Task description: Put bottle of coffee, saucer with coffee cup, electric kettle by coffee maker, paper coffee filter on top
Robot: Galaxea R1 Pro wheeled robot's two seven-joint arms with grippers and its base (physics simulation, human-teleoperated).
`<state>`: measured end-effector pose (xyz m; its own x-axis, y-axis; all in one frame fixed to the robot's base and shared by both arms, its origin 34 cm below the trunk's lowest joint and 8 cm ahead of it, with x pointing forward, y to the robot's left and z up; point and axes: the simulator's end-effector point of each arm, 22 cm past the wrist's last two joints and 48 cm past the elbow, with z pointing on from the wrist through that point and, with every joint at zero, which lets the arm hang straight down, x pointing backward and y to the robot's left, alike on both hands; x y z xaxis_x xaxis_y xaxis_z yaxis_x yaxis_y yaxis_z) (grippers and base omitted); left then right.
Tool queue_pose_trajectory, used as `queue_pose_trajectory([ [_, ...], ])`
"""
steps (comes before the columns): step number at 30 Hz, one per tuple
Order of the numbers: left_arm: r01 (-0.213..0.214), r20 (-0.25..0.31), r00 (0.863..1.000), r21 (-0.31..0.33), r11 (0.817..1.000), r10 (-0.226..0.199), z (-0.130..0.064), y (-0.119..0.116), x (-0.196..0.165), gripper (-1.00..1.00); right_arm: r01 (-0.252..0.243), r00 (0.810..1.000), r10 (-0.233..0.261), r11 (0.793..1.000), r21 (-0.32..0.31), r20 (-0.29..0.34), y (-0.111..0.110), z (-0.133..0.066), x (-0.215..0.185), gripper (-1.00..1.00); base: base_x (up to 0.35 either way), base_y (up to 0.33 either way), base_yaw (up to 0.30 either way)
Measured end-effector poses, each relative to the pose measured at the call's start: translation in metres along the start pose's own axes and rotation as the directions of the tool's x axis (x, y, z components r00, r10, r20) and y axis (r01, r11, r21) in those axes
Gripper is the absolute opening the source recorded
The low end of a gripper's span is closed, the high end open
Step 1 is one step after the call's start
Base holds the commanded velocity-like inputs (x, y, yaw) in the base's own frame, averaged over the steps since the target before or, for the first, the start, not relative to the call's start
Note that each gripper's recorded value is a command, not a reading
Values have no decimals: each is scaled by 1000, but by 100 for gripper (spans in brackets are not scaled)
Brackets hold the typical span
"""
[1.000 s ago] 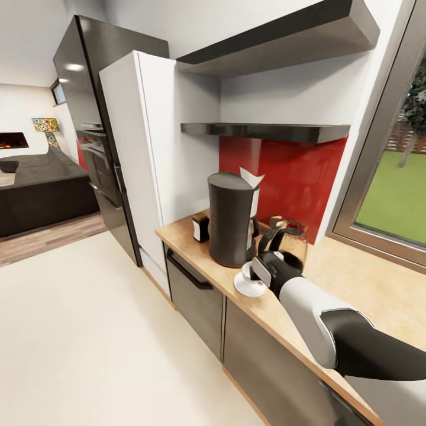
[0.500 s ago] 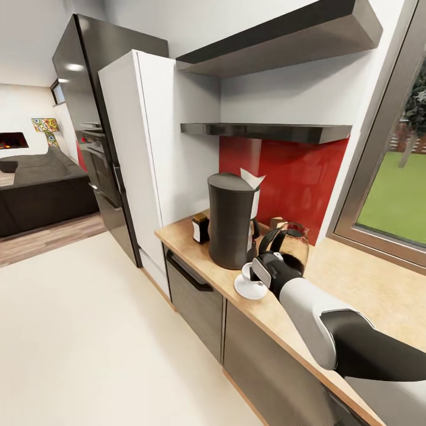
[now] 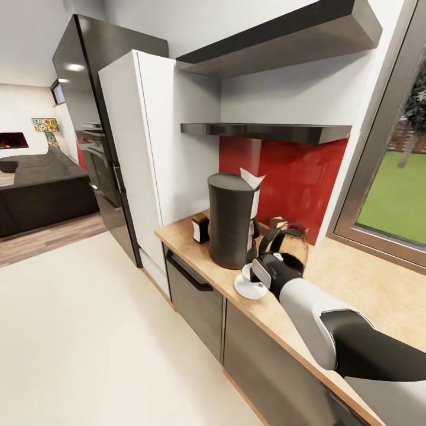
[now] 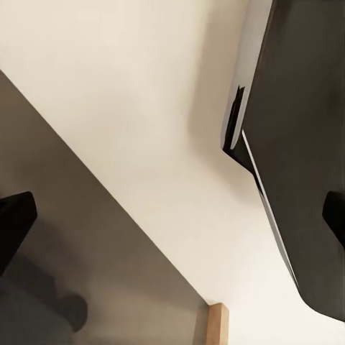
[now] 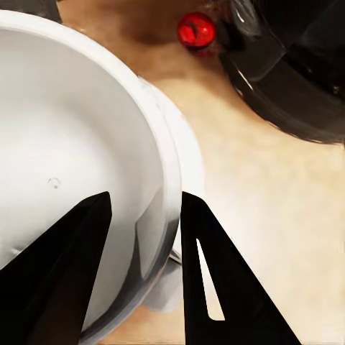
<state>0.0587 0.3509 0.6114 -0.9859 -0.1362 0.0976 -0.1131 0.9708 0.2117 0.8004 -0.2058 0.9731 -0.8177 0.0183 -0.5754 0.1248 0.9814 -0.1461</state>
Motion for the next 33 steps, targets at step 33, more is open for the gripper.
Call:
queue_pose_trajectory([
  [33,0,0,1000,0,1000,0,0,0,0,100,11,999,-11,1000,4,-35,0,5,16,-100,0,0,0],
])
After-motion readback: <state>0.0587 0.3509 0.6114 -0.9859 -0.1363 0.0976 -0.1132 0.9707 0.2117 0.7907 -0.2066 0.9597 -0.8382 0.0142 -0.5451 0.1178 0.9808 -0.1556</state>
